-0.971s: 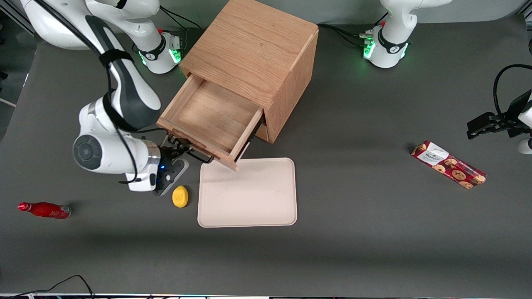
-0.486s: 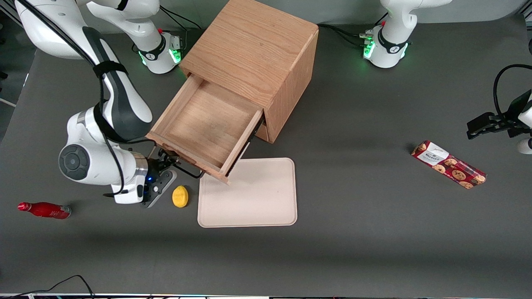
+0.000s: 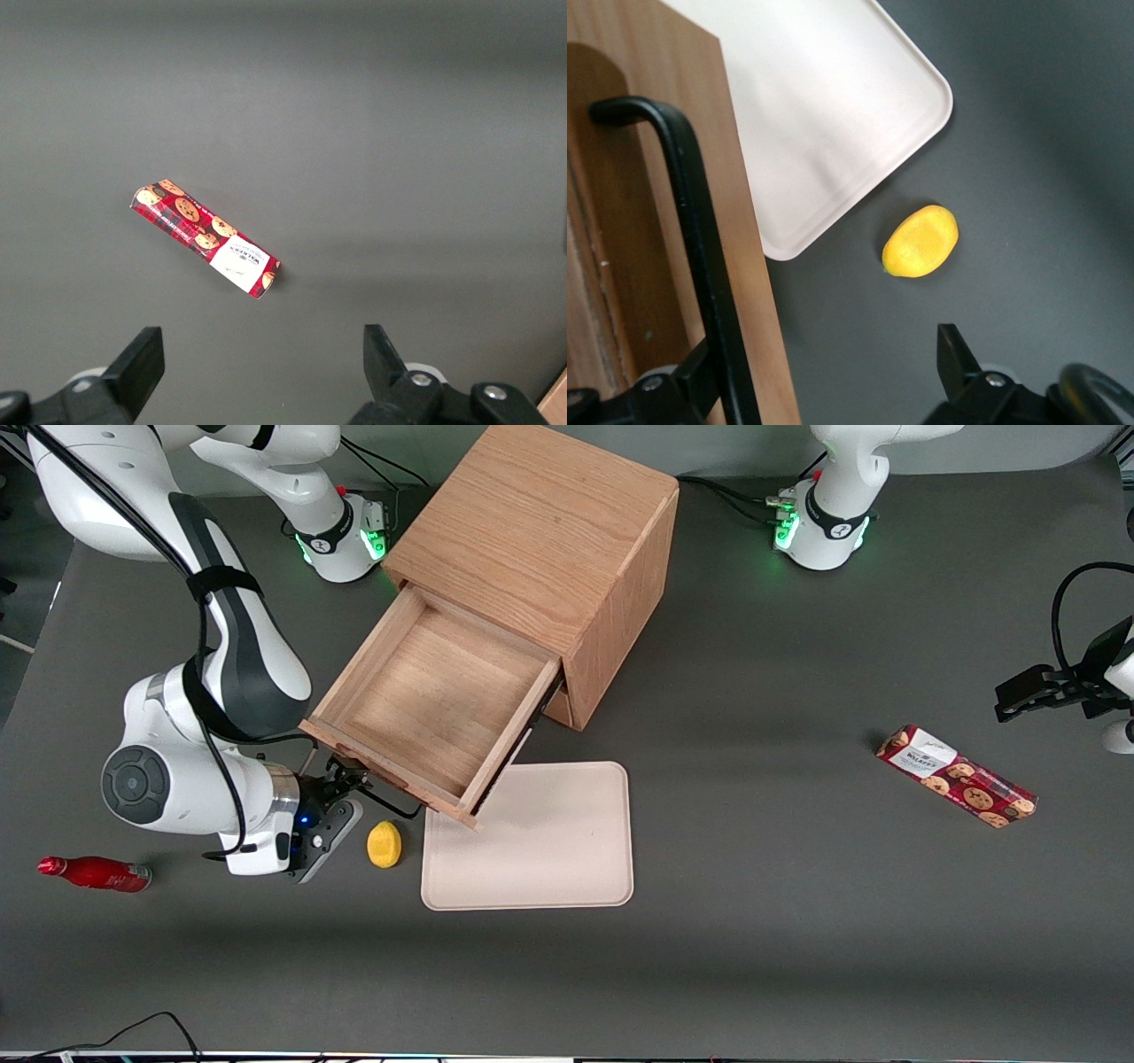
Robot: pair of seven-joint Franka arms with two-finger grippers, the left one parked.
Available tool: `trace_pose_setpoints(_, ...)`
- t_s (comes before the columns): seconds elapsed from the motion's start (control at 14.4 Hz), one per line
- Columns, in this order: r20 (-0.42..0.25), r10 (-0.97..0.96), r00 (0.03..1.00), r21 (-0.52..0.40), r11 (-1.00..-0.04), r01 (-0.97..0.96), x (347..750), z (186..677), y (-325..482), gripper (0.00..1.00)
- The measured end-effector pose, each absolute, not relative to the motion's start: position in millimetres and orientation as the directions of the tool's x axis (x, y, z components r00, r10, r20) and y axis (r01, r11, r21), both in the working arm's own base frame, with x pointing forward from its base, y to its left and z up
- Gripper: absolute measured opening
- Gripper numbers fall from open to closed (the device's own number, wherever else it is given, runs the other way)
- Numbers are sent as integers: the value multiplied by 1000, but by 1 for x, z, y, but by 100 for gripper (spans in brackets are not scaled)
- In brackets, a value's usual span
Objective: Open upper drawer
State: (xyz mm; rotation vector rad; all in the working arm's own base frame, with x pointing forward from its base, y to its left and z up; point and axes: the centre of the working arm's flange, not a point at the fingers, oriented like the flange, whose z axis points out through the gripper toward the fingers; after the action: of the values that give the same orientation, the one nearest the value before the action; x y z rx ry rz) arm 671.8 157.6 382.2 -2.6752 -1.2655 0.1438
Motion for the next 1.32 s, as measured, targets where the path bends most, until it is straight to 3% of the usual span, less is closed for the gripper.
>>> trace_pose_setpoints(0.35, -17, 791, 612, -206, -601, 772, 675, 391, 160, 100)
trace_pose_setpoints(0.83, -55, 767, 639, -215, -634, 743, 669, 454, 152, 100)
trace_pose_setpoints(1.11, -152, 598, 787, -178, -800, 573, 635, 522, 132, 100)
trace_pose_setpoints(1.32, -177, 420, 890, -93, -907, 410, 577, 596, 114, 100)
